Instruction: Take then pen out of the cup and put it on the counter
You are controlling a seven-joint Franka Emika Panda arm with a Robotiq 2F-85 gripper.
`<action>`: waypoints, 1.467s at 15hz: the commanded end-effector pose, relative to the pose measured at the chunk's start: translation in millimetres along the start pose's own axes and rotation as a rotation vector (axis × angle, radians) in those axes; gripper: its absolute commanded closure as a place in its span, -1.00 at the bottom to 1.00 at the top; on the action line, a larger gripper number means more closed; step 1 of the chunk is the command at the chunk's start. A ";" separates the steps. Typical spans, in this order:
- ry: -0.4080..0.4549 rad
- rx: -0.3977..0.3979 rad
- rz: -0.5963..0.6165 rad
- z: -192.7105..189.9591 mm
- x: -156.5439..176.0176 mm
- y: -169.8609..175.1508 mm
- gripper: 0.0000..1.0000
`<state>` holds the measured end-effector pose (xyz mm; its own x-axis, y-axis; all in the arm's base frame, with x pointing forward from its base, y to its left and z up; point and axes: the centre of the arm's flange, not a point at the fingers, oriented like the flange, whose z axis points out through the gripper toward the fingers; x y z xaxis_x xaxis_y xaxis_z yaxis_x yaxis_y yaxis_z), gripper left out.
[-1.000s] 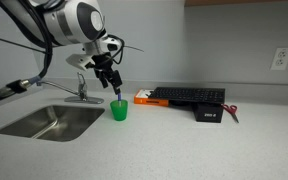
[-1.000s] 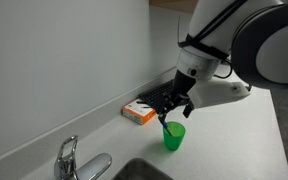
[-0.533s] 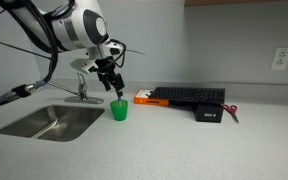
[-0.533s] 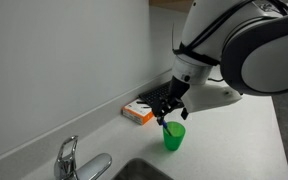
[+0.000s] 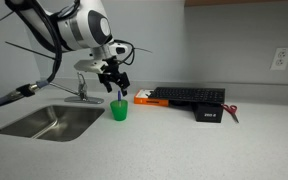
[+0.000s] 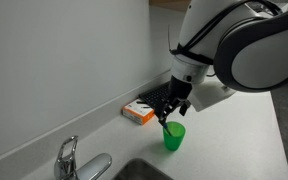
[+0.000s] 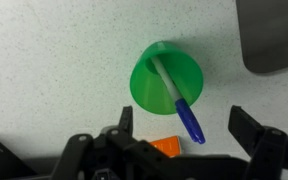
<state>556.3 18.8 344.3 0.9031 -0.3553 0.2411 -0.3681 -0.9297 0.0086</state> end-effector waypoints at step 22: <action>-0.082 0.067 -0.244 21.3 42.0 -16.1 -0.99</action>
<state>586.1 17.2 336.5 0.9718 -0.1465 0.1851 -0.1496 -0.9887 0.0032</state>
